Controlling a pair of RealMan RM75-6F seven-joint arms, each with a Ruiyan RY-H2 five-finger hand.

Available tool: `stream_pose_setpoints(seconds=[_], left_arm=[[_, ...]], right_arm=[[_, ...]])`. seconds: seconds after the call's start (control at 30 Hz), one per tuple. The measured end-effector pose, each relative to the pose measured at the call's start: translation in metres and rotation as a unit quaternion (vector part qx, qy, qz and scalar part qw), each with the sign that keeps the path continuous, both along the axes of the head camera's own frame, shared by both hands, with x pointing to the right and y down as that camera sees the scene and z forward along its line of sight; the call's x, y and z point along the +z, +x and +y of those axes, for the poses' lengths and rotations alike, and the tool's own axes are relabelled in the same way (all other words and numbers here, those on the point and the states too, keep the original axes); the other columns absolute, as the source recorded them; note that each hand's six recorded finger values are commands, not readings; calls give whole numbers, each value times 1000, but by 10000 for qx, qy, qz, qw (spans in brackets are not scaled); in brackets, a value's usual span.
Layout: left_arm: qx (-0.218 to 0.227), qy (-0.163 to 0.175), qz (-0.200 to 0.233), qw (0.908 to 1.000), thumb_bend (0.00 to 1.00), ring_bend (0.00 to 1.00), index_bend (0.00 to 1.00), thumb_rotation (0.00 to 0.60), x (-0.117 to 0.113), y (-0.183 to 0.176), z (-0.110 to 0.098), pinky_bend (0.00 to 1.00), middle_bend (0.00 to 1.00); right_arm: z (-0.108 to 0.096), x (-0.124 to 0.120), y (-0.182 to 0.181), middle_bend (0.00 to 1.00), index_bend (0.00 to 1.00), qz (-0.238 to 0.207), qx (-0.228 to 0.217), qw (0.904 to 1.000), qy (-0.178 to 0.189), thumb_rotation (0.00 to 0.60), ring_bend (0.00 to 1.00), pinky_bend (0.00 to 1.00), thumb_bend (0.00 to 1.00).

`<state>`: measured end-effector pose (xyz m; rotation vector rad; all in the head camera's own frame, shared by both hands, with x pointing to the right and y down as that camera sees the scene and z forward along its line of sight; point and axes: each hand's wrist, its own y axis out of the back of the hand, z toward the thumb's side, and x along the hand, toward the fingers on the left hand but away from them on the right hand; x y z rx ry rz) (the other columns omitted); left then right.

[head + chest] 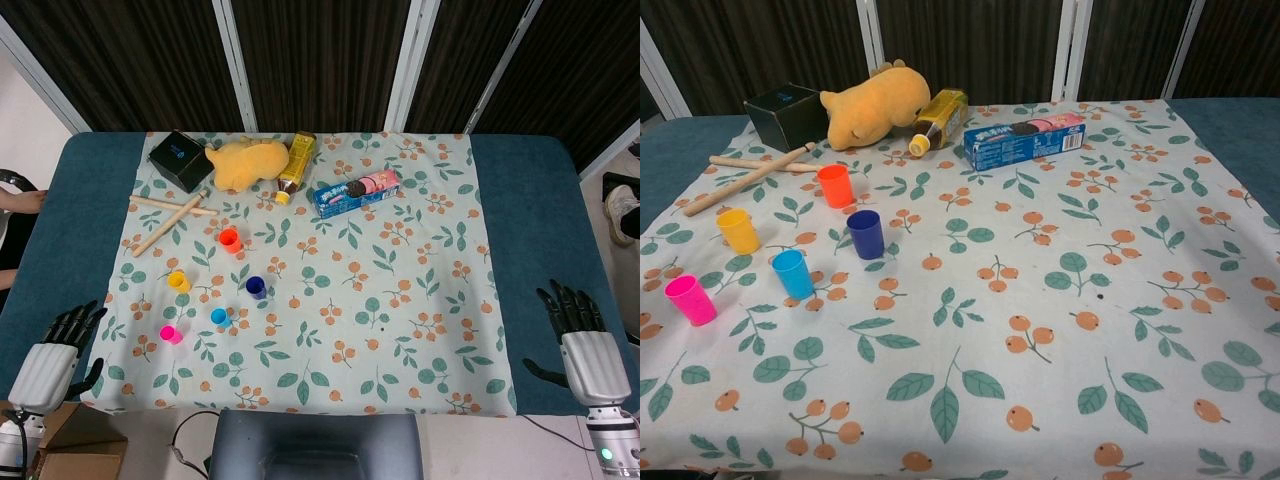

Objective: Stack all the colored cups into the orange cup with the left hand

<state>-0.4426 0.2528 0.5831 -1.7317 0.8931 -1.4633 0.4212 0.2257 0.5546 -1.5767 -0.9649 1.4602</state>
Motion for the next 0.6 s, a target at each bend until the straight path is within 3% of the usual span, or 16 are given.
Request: stream_pose_setpoints(seconds=[0.27, 0.33, 0.37, 0.43, 0.47, 0.5, 0.57, 0.6], left_arm=[[188, -2, 141, 9997, 492, 0, 0, 600, 2, 11, 2, 90, 1], [230, 30, 346, 9991, 491, 62, 0, 600, 3, 17, 1, 151, 54], [244, 50, 467, 9986, 486, 115, 0, 600, 4, 21, 0, 219, 97], [287, 190, 835, 9959, 472, 351, 1, 600, 5, 34, -7, 538, 278], [314, 291, 1006, 9940, 464, 524, 13, 600, 6, 41, -11, 763, 417], [359, 411, 1177, 9915, 458, 667, 35, 600, 5, 50, -15, 898, 540], [507, 664, 1542, 9845, 448, 881, 92, 600, 2, 73, -28, 998, 754], [549, 720, 1663, 9819, 443, 953, 124, 600, 1, 81, -33, 1000, 851]], right_arm=[[3, 0, -4, 0, 0, -83, -74, 9999, -55, 600, 0, 0, 134], [3, -2, -4, 0, 0, -141, -61, 9999, -39, 600, 0, 0, 134], [2, -3, -4, 0, 0, -178, -61, 9998, -28, 600, 0, 0, 134], [2, -4, -5, 0, 0, -196, -83, 9998, -5, 600, 0, 0, 135], [1, -4, -4, 0, 0, -180, -85, 9998, 1, 600, 0, 0, 135], [1, -3, -4, 0, 0, -159, -79, 9998, 6, 600, 0, 0, 134], [0, -1, -4, 0, 0, -112, -67, 9999, 7, 600, 0, 0, 134], [0, 1, -5, 0, 0, -107, -67, 9999, -8, 600, 0, 0, 134]])
